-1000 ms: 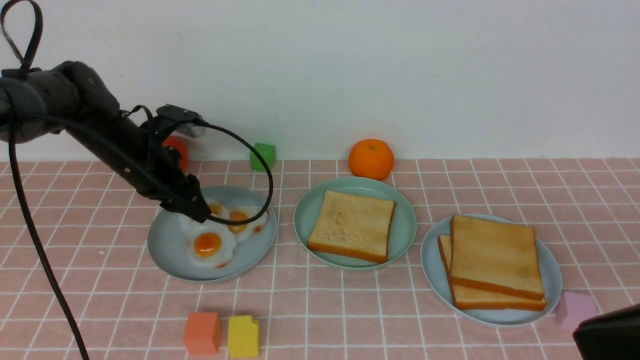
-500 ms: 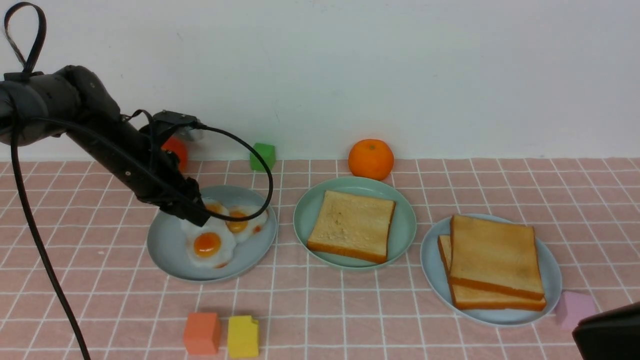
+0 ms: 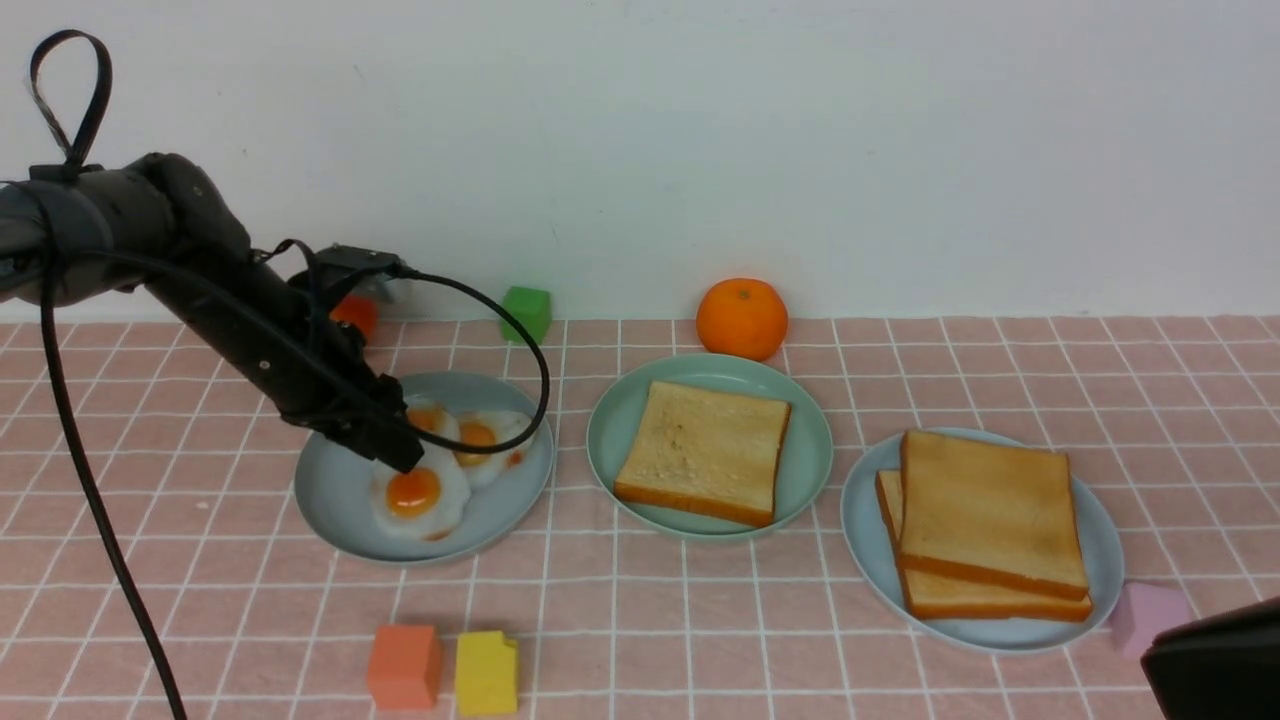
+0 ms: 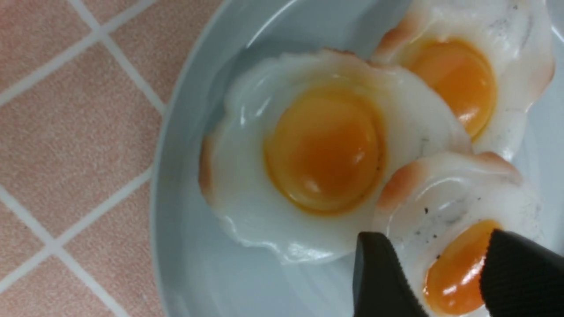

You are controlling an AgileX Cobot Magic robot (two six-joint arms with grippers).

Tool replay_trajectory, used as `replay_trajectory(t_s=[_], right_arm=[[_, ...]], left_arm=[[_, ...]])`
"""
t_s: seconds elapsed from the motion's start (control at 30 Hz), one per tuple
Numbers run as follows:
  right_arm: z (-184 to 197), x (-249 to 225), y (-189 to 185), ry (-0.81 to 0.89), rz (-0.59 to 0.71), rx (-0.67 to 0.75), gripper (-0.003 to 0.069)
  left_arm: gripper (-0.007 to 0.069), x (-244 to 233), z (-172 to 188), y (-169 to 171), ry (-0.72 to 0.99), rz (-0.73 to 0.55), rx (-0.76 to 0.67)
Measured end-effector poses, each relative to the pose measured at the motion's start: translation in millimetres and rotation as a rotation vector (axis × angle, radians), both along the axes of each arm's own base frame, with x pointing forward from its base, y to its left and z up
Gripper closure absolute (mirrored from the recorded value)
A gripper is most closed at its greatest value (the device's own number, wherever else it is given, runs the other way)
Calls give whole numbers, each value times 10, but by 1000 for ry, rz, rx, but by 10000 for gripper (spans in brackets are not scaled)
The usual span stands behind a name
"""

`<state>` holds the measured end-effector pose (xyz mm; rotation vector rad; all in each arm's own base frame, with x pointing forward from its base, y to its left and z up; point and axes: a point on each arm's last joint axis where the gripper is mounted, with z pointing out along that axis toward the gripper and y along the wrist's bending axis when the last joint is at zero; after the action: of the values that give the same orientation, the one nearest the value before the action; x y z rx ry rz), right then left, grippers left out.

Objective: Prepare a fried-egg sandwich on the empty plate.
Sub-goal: Grab a fried egg with your left arm

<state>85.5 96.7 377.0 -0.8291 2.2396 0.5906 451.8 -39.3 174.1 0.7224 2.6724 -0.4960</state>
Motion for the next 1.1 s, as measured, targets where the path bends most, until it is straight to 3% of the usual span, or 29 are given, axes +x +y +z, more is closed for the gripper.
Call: replay_trajectory(t_s=[0.33,0.43,0.57,0.8,1.1], right_arm=[[2,2,1,-2,-1,2,584],[2,1,2,-1,0,4,584],[5,-7,10,8,4,14,579],[5,-8,11,10,4,16,576],[5,-9,12,-5,22,5,575]], left_arm=[[368,-2,-1,0,2,0,0],[431,-2,-1,2,2,-1,3],[610,-4,-6,12,1,-7,17],[613,-6,37,1,-7,-1,2],[611,-60,364,7,-80,-5,9]])
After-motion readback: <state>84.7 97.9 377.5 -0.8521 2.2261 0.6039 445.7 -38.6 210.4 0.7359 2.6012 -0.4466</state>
